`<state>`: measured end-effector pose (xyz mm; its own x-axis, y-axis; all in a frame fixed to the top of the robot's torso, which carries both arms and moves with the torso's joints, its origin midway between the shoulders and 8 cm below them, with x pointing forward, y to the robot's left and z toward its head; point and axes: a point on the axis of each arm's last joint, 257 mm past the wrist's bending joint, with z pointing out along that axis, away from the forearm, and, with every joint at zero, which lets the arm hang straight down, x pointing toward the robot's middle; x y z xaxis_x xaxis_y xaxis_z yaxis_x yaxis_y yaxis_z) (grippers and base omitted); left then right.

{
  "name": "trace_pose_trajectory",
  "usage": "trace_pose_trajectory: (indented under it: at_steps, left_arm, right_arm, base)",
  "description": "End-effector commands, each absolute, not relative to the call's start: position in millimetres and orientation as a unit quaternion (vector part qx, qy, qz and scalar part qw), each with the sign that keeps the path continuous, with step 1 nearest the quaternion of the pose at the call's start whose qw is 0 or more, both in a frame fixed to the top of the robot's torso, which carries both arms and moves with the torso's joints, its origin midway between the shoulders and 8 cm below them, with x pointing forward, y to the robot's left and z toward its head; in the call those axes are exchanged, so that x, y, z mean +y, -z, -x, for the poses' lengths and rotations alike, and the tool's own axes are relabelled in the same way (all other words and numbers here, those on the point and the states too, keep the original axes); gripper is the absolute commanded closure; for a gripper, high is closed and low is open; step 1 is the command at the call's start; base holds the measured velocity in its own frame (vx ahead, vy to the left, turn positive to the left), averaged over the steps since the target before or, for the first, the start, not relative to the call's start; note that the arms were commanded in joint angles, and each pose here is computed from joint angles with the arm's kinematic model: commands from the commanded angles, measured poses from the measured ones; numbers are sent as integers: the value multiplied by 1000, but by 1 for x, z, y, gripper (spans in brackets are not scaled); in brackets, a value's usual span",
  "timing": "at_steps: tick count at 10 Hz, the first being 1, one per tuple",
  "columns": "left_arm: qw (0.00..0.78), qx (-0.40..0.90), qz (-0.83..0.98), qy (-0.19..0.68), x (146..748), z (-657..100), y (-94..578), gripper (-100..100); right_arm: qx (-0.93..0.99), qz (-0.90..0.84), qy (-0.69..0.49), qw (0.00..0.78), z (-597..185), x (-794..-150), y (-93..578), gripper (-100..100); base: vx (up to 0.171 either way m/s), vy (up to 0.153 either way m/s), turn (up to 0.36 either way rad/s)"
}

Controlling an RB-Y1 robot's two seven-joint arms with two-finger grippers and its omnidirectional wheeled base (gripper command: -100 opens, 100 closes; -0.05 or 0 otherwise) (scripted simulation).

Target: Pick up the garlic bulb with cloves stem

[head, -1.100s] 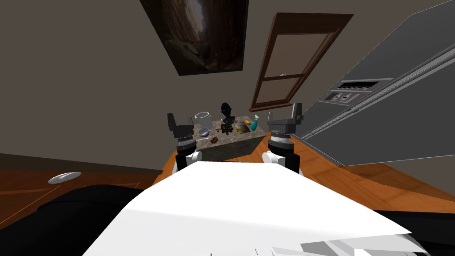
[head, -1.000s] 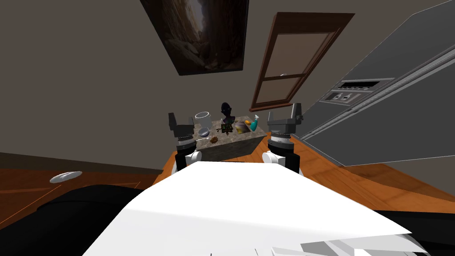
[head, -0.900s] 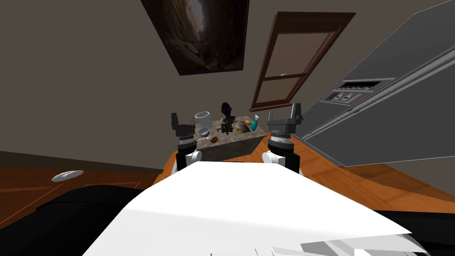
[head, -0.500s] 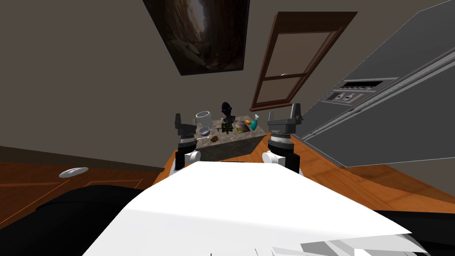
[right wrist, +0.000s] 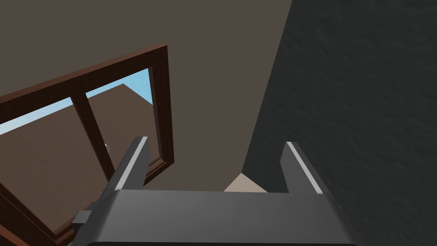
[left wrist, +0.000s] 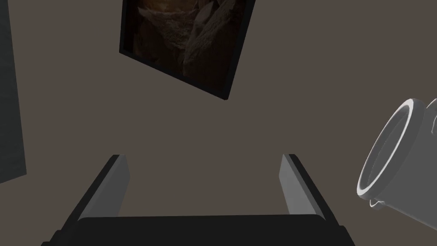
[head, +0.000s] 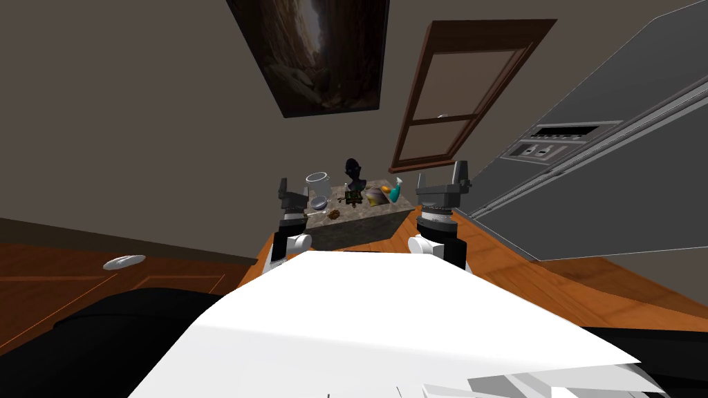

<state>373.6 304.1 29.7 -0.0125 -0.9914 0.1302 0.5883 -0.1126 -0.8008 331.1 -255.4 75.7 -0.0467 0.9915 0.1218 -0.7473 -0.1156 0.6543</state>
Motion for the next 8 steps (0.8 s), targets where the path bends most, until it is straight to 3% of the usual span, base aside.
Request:
trace_pose_trajectory:
  at_steps: [1, 8]
  left_arm:
    - [584, 285, 382, 657, 306, -382, -20, -100]
    - [512, 308, 467, 652, 310, -410, 23, -100]
  right_arm:
    - [215, -284, -691, 629, -331, -255, -76, 0]
    - [215, -284, -691, 629, -331, -255, -76, 0]
  base:
    - [-25, -12, 35]
    - [-27, -8, 23]
